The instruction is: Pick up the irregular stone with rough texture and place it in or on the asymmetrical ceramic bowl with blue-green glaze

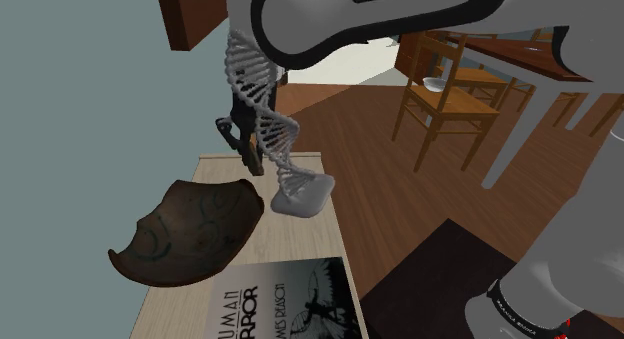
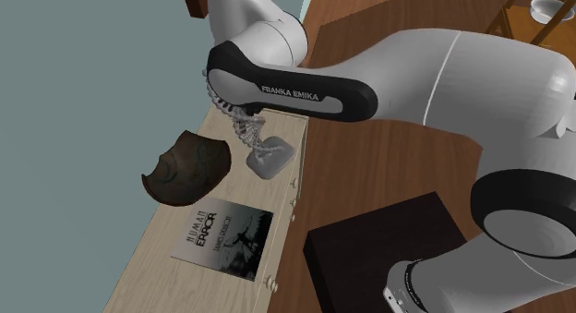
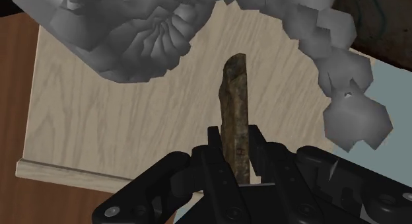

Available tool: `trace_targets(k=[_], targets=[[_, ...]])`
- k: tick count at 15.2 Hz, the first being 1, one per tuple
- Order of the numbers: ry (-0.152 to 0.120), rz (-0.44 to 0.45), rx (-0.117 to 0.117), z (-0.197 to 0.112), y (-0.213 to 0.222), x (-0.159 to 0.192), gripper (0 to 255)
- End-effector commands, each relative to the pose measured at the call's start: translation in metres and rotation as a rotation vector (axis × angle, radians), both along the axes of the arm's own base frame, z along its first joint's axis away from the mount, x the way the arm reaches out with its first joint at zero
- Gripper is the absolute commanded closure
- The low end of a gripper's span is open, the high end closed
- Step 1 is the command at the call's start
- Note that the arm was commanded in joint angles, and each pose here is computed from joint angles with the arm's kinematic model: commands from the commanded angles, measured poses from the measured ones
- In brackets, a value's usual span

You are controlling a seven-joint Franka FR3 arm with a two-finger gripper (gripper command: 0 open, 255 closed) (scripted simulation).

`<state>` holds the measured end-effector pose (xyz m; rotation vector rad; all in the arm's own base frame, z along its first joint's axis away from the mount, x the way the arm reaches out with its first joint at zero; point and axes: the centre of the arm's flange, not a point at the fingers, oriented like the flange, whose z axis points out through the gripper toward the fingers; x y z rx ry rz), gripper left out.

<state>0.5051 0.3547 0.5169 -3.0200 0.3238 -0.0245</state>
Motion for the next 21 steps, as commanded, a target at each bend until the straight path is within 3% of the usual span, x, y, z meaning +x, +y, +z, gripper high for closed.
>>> trace_targets(k=[1,21], targets=[[0.000,0.000,0.000,0.011,0.001,0.000,255],[0.000,0.000,0.000,0.117,0.001,0.000,255]])
